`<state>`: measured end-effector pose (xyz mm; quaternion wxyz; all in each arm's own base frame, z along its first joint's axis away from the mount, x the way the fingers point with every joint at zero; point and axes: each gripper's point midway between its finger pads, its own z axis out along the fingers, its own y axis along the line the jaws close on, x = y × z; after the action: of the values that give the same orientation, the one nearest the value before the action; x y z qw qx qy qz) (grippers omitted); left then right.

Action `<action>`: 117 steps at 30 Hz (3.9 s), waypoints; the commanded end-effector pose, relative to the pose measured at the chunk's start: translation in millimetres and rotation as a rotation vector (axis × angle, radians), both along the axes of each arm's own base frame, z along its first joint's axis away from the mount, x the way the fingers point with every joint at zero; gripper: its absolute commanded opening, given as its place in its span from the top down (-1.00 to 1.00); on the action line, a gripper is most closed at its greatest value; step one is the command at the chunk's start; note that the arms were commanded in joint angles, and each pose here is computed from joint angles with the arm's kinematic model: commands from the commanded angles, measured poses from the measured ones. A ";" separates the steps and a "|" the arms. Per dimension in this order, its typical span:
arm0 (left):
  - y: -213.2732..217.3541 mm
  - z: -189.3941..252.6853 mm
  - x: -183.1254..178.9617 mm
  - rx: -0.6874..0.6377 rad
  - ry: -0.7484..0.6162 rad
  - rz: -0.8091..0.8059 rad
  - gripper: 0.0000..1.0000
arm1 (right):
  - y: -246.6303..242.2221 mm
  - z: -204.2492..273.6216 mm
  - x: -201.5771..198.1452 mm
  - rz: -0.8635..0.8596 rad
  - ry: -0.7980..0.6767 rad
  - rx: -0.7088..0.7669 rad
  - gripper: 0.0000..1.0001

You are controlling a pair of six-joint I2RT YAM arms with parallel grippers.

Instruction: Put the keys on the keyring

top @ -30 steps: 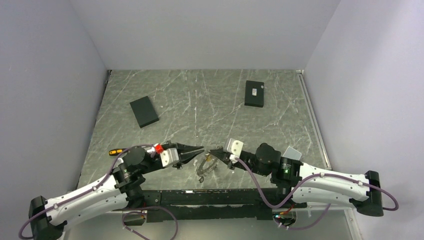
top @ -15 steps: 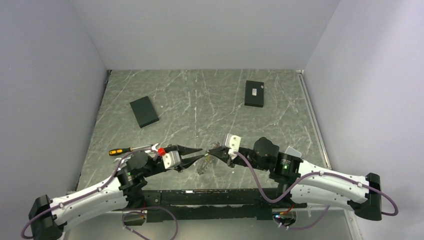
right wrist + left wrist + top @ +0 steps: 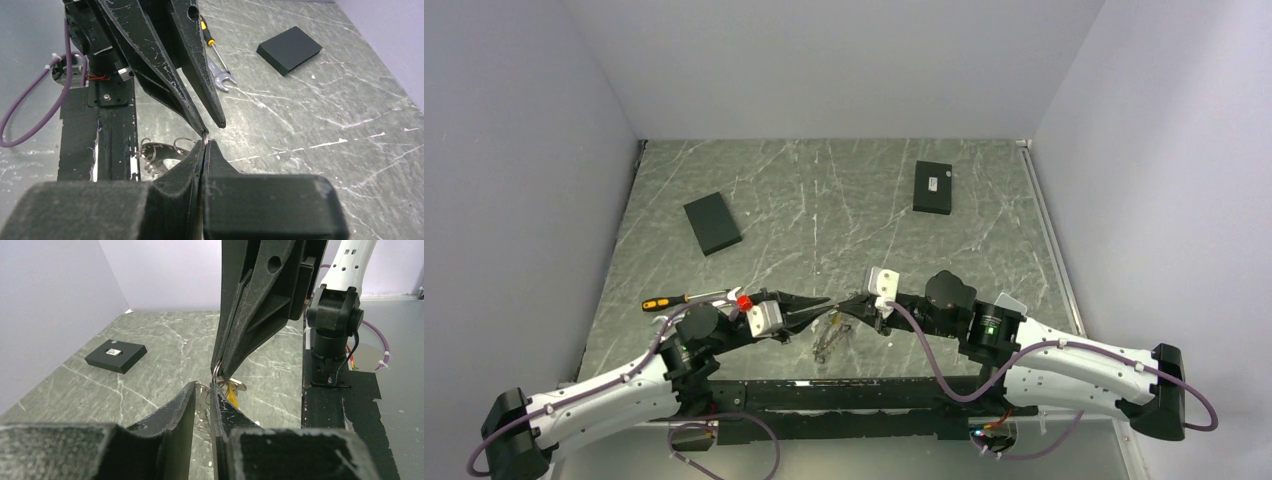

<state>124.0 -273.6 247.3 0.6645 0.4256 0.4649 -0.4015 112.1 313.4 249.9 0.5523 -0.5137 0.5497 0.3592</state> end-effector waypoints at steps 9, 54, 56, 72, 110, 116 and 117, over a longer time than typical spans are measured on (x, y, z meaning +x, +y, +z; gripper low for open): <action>-0.5 9.8 -9.8 -0.033 -0.005 -0.047 0.47 | 7.6 39.8 -0.5 0.021 -0.033 0.100 1.00; -12.2 -6.8 -18.3 0.087 -0.025 -0.130 1.00 | 5.4 24.9 3.7 -0.027 0.060 0.040 0.50; -11.9 -7.5 -18.1 0.089 -0.025 -0.129 1.00 | 3.9 20.8 5.0 -0.036 0.064 0.017 0.43; -10.5 -3.8 -17.4 0.113 -0.031 -0.123 1.00 | 1.6 -16.6 -1.1 0.027 0.066 -0.207 0.16; -6.0 -4.6 -20.8 0.113 -0.022 -0.125 0.57 | 13.0 -26.9 -6.3 0.086 0.075 -0.242 1.00; 4.5 -4.9 -14.2 0.127 -0.016 -0.061 -0.24 | 11.6 -19.9 -11.2 0.102 0.071 -0.195 1.00; 5.9 -3.0 -13.7 0.117 -0.023 -0.053 -0.23 | 11.1 -18.9 -11.6 0.104 0.067 -0.191 1.00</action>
<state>106.2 -272.3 214.8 0.5969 0.4997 0.4887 -0.3939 101.9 317.0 199.5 0.4179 -0.5965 0.6053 0.3211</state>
